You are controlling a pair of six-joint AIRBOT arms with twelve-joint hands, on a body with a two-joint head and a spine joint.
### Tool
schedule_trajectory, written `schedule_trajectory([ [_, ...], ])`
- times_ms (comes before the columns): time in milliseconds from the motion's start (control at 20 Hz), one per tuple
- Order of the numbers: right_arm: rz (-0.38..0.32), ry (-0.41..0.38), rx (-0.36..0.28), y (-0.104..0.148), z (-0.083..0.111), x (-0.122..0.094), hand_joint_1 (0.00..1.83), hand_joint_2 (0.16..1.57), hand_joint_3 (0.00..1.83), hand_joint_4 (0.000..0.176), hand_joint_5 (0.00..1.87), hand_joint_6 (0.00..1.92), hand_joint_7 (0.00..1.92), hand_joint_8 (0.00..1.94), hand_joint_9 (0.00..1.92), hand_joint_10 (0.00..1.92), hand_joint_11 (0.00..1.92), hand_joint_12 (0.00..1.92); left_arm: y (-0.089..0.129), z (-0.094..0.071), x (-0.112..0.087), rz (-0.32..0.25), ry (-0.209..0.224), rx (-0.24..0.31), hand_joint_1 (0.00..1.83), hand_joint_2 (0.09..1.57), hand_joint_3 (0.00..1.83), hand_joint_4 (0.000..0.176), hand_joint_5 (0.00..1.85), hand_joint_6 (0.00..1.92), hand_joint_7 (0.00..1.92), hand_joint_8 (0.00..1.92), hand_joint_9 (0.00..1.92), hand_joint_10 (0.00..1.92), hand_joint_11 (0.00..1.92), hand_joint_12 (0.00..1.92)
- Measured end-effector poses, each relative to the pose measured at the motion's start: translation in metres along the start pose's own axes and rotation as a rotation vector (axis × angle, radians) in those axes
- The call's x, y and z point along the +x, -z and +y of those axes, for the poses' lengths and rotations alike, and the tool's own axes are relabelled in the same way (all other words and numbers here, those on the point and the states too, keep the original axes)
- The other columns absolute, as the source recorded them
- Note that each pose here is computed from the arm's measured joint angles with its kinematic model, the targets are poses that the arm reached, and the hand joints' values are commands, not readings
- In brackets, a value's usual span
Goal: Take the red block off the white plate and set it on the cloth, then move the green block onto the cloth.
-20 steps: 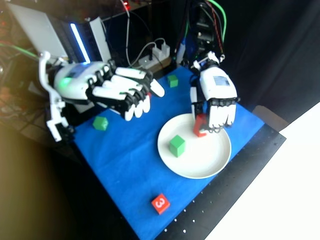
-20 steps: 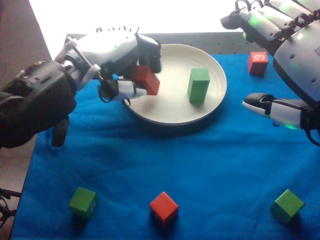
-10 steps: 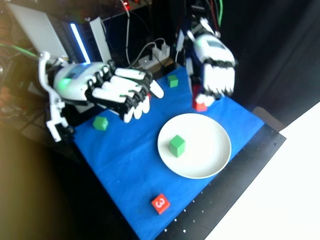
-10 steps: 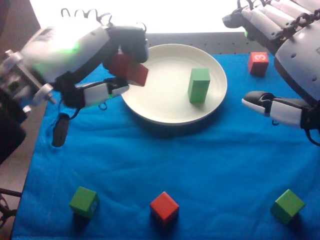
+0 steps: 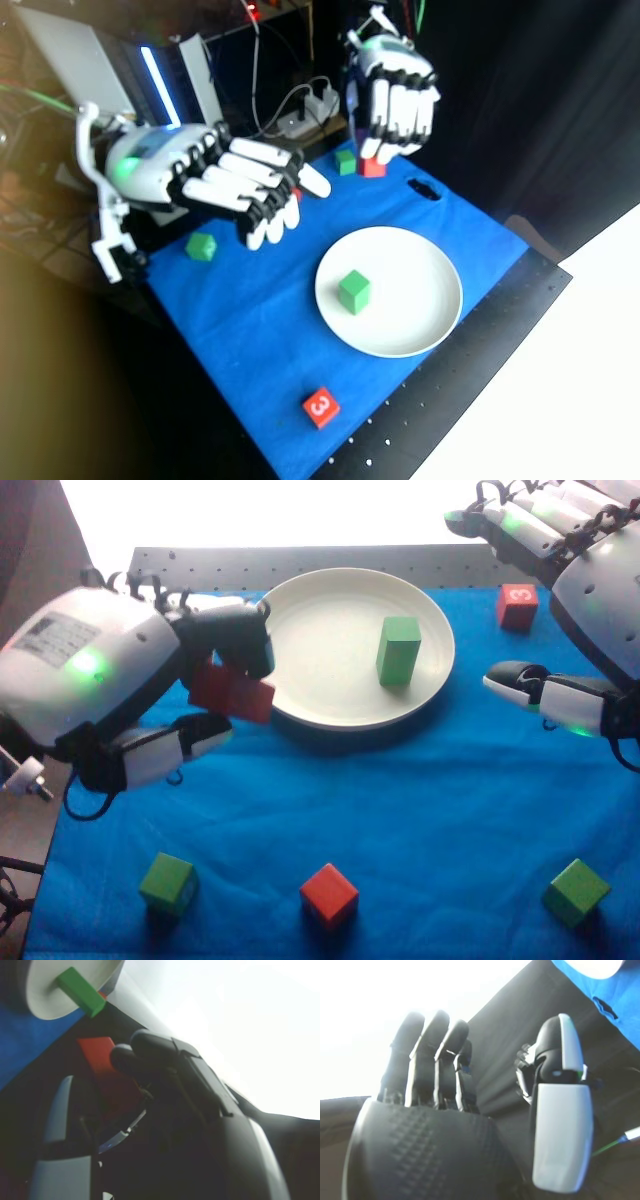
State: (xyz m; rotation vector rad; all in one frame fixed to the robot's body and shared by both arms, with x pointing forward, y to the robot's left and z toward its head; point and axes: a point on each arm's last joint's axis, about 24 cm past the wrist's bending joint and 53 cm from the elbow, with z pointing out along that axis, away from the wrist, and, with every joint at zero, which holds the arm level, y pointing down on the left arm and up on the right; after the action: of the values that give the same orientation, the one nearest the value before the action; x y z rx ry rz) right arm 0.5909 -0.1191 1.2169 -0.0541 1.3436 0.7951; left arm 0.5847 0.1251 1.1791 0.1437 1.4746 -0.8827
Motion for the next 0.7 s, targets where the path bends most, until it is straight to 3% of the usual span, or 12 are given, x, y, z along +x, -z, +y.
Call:
schedule_trajectory([
  [50,0.0,0.0,0.0,0.0,0.0,0.0,1.11,0.92,0.01,0.0,0.19,0.53,0.29,1.28,0.3,1.48,0.17,1.86,0.002,0.003,0.003,0.011,0.002,-0.011,1.3,1.24,0.01,0.0,0.61,1.39,0.74,1.31,0.81,1.4,0.66,1.48],
  [100,0.0,0.0,0.001,0.0,0.0,0.0,1.1,0.93,0.01,0.0,0.18,0.52,0.29,1.25,0.29,1.46,0.17,1.86,0.003,0.006,0.006,0.017,0.005,-0.02,1.32,1.25,0.0,0.0,0.61,1.42,0.71,1.33,0.76,1.51,0.58,1.54],
  [150,0.0,0.0,0.0,0.0,0.0,0.0,1.11,0.91,0.0,0.0,0.19,0.52,0.3,1.23,0.3,1.45,0.18,1.87,0.007,0.011,0.013,0.038,0.02,-0.041,1.16,1.28,0.0,0.0,0.6,1.48,0.73,1.42,0.7,1.25,0.54,1.59],
  [200,0.0,0.0,0.0,0.0,0.0,0.0,1.14,0.9,0.0,0.0,0.19,0.51,0.3,1.25,0.27,1.47,0.14,1.9,0.01,0.016,0.022,0.06,0.047,-0.06,1.29,1.26,0.0,0.0,0.6,1.39,0.72,1.38,0.74,1.5,0.59,1.61],
  [250,0.0,0.0,0.001,0.0,0.0,0.0,1.14,0.9,0.0,0.0,0.2,0.45,0.3,1.22,0.27,1.44,0.12,1.89,0.013,0.018,0.031,0.083,0.067,-0.07,1.32,1.25,0.0,0.0,0.59,1.37,0.72,1.38,0.75,1.54,0.57,1.6],
  [400,0.0,0.0,0.0,0.0,0.0,0.0,1.14,0.91,0.0,0.0,0.23,0.37,0.3,1.22,0.27,1.42,0.14,1.89,0.021,0.024,0.057,0.158,0.107,-0.102,1.34,1.24,0.0,0.0,0.63,1.35,0.74,1.34,0.77,1.5,0.6,1.56],
  [500,0.0,0.0,0.001,0.0,0.0,0.0,1.11,0.91,0.0,0.0,0.23,0.37,0.29,1.21,0.26,1.38,0.11,1.88,0.021,0.029,0.06,0.161,0.111,-0.116,1.34,1.24,0.0,0.0,0.61,1.37,0.77,1.32,0.74,1.52,0.53,1.56],
  [550,0.0,0.0,0.0,0.0,0.0,0.0,1.1,0.91,0.0,0.0,0.21,0.38,0.29,1.24,0.26,1.4,0.12,1.87,0.021,0.03,0.06,0.161,0.115,-0.122,1.16,1.27,0.0,0.0,0.61,1.47,0.75,1.39,0.54,1.24,0.32,1.6],
  [600,0.0,0.0,0.001,0.0,0.0,0.0,1.12,0.91,0.0,0.0,0.21,0.39,0.28,1.25,0.25,1.42,0.1,1.89,0.022,0.03,0.06,0.164,0.115,-0.123,1.0,1.27,0.0,0.0,0.66,1.44,0.62,0.93,0.47,1.03,0.19,1.56],
  [650,0.0,0.0,0.001,0.0,0.0,0.0,1.11,0.92,0.0,0.0,0.2,0.37,0.29,1.18,0.23,1.33,0.05,1.85,0.022,0.03,0.062,0.167,0.115,-0.123,0.93,1.16,0.0,0.0,0.52,0.83,0.55,0.61,0.4,0.81,0.07,1.44],
  [700,0.0,0.0,0.0,0.0,0.0,0.0,1.11,0.92,0.0,0.0,0.22,0.36,0.31,1.16,0.24,1.34,0.04,1.88,0.022,0.031,0.063,0.171,0.116,-0.125,0.91,1.11,0.0,0.0,0.55,0.52,0.57,0.37,0.4,0.63,0.01,1.38],
])
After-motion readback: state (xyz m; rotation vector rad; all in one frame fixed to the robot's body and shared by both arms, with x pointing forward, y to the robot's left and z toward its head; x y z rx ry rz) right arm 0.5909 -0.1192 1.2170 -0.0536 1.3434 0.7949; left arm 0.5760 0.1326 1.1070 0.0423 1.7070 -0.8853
